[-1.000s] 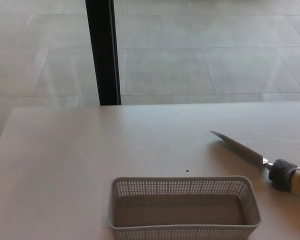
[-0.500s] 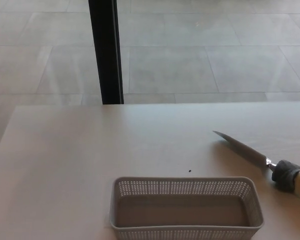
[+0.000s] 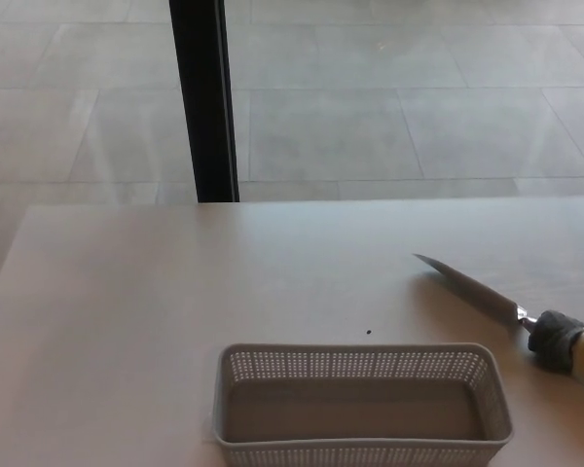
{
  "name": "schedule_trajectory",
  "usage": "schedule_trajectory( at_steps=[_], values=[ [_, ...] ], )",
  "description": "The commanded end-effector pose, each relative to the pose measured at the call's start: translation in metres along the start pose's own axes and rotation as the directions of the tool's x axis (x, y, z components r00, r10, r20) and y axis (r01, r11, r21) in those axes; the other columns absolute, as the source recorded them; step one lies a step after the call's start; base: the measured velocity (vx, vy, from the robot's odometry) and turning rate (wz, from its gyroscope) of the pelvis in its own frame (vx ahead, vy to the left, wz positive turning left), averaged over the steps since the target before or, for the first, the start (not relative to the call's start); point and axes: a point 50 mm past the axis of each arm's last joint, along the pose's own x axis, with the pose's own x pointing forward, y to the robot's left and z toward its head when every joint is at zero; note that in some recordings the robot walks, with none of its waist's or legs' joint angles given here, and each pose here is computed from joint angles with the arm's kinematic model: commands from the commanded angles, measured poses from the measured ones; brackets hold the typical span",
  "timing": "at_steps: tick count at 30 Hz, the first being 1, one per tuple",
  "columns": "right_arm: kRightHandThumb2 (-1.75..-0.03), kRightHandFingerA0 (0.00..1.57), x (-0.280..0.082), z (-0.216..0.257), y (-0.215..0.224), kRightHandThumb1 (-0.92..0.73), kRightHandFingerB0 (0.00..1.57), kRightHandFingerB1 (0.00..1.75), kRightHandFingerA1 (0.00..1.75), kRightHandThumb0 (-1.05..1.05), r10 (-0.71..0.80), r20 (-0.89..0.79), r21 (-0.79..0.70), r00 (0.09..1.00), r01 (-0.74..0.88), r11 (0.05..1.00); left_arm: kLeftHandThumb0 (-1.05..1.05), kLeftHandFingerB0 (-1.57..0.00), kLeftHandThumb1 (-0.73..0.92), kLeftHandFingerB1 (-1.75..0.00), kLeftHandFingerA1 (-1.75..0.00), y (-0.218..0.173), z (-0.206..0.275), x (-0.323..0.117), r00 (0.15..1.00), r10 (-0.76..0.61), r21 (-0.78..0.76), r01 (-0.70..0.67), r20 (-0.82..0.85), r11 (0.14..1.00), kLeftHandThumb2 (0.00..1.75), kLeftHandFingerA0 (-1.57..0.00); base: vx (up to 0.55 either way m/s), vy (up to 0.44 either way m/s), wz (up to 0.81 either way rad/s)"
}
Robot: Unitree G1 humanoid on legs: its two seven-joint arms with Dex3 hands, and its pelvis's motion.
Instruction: A garden tool is kept on the righthand side and a container is kept on the lefthand side on a desk infront of the robot. the robot uses its right hand to pick up the garden tool and makes a scooping motion inside the container
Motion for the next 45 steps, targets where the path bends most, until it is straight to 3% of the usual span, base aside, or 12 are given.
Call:
schedule_trajectory(
  at_steps=[1,8,9,11,22,24,25,26,27,39,40,45],
  values=[
    [-1.01,0.04,0.006,-0.012,0.061,-0.63,0.10,0.14,0.12,-0.95,0.316,-0.139,-0.396,0.939,-0.345,0.851,-0.50,-0.74,0.55,-0.53,-0.88,0.016,0.004,-0.001,0.999,0.029,0.015,-0.029,0.032,0.999,0.57,-0.88,0.00,0.000,0.00],
    [-1.04,0.00,0.003,-0.037,0.086,-0.68,0.08,0.09,0.06,-1.00,0.397,-0.273,-0.468,0.876,-0.481,0.741,-0.50,-0.77,0.54,-0.52,-0.85,0.017,-0.001,-0.002,0.999,0.028,0.009,-0.029,0.021,1.000,0.57,-0.87,0.00,0.000,0.00],
    [-0.63,0.00,0.001,-0.043,0.092,-0.79,0.01,0.25,0.09,-0.89,0.409,-0.293,-0.479,0.864,-0.503,0.720,-0.50,-0.77,0.55,-0.52,-0.79,0.017,-0.001,-0.002,0.999,0.033,0.009,-0.033,0.014,0.999,0.56,-0.85,0.00,0.000,0.00],
    [-1.09,0.00,0.000,-0.053,0.100,-0.71,0.05,0.06,0.00,-1.05,0.421,-0.329,-0.519,0.845,-0.535,0.667,-0.49,-0.75,0.54,-0.52,-0.87,0.016,0.002,-0.001,0.999,0.038,0.001,-0.038,0.018,0.999,0.56,-0.86,0.00,0.000,0.00],
    [-1.06,0.00,0.003,-0.057,0.125,-0.67,0.11,0.29,0.09,-0.95,0.490,-0.370,-0.583,0.789,-0.608,0.539,-0.49,-0.72,0.57,-0.51,-0.88,0.016,0.005,-0.001,0.999,0.027,0.029,-0.027,0.023,0.999,0.57,-0.82,0.00,0.000,0.00],
    [-0.65,0.00,0.004,-0.057,0.129,-0.81,0.14,0.27,0.25,-0.89,0.494,-0.370,-0.591,0.787,-0.610,0.528,-0.49,-0.72,0.56,-0.51,-0.87,0.016,0.005,-0.001,0.999,0.030,0.020,-0.031,0.023,0.999,0.56,-0.80,0.00,0.000,0.00],
    [-1.04,0.04,0.005,-0.056,0.133,-0.64,0.11,0.33,0.17,-0.88,0.502,-0.371,-0.599,0.782,-0.614,0.514,-0.50,-0.72,0.57,-0.51,-0.90,0.016,0.004,-0.001,0.999,0.027,0.020,-0.027,0.026,0.999,0.57,-0.80,0.00,0.000,0.00],
    [-0.65,0.00,0.007,-0.055,0.137,-0.81,0.13,0.28,0.27,-0.88,0.510,-0.372,-0.609,0.776,-0.619,0.496,-0.48,-0.71,0.57,-0.51,-0.86,0.016,0.003,-0.002,0.999,0.024,0.027,-0.025,0.023,0.999,0.57,-0.78,0.00,0.000,0.00],
    [-1.05,0.04,0.008,-0.055,0.139,-0.63,0.11,0.34,0.19,-0.85,0.509,-0.380,-0.618,0.772,-0.621,0.482,-0.47,-0.71,0.57,-0.51,-0.80,0.016,0.002,-0.002,1.000,0.024,0.028,-0.024,0.018,0.999,0.57,-0.79,0.00,0.000,0.00],
    [-1.01,0.03,0.021,-0.072,0.147,-0.61,0.15,0.40,0.28,-0.84,0.441,-0.467,-0.631,0.767,-0.638,0.442,-0.50,-0.71,0.55,-0.51,-0.86,0.012,0.002,-0.002,0.999,0.005,0.017,-0.005,0.033,1.000,0.56,-0.82,0.00,0.000,0.00],
    [-0.64,0.05,0.021,-0.074,0.147,-0.77,0.19,0.29,0.32,-0.84,0.436,-0.475,-0.628,0.764,-0.642,0.441,-0.50,-0.72,0.55,-0.51,-0.85,0.012,0.002,-0.002,0.999,0.004,0.019,-0.005,0.034,1.000,0.56,-0.82,0.00,0.000,0.00],
    [-0.96,0.03,0.015,-0.087,0.149,-0.59,0.16,0.45,0.41,-0.83,0.410,-0.512,-0.614,0.755,-0.655,0.439,-0.51,-0.71,0.57,-0.49,-0.72,0.012,0.000,-0.001,1.000,0.005,0.064,-0.006,0.012,0.998,0.57,-0.80,0.00,0.000,0.00]
  ],
)
